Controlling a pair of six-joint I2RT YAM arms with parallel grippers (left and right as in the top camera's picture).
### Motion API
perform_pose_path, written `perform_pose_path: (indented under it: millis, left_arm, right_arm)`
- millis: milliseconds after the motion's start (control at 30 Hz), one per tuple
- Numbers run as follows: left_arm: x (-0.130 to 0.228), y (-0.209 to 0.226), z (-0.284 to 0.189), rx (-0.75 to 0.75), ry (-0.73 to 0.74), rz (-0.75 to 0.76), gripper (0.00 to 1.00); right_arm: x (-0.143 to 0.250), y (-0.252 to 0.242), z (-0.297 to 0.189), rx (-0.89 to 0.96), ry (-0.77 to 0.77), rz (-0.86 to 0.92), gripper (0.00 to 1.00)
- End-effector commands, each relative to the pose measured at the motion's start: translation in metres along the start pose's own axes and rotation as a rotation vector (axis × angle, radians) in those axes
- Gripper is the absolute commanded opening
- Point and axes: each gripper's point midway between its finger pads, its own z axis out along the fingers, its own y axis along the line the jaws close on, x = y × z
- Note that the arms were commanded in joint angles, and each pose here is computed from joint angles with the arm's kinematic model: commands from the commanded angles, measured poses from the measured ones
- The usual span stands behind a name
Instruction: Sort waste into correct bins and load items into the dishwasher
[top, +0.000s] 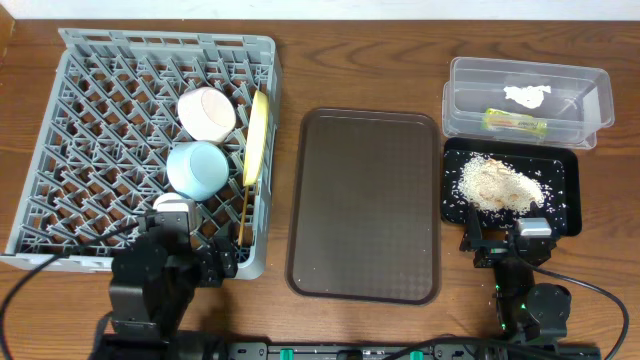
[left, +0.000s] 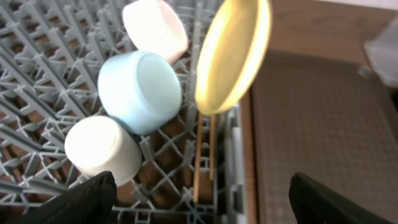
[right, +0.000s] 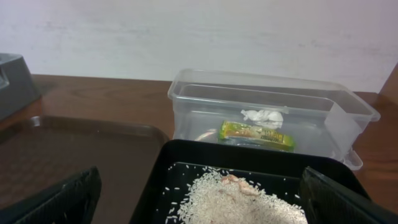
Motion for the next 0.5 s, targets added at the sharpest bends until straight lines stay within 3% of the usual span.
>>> perform_pose_path:
  millis: [0,467]
  left_arm:
    - [0.024,0.014,0.022,-0.022,-0.049,-0.039,0.90]
    - [0.018,0.021,0.067,0.013,-0.492,0.013,0.90]
  right_arm:
    - [0.000,0.000,0.000,-0.003,0.000,-0.010,0.99]
    - [0.001,0.000,0.000,-0.003,0.000,-0.010,0.99]
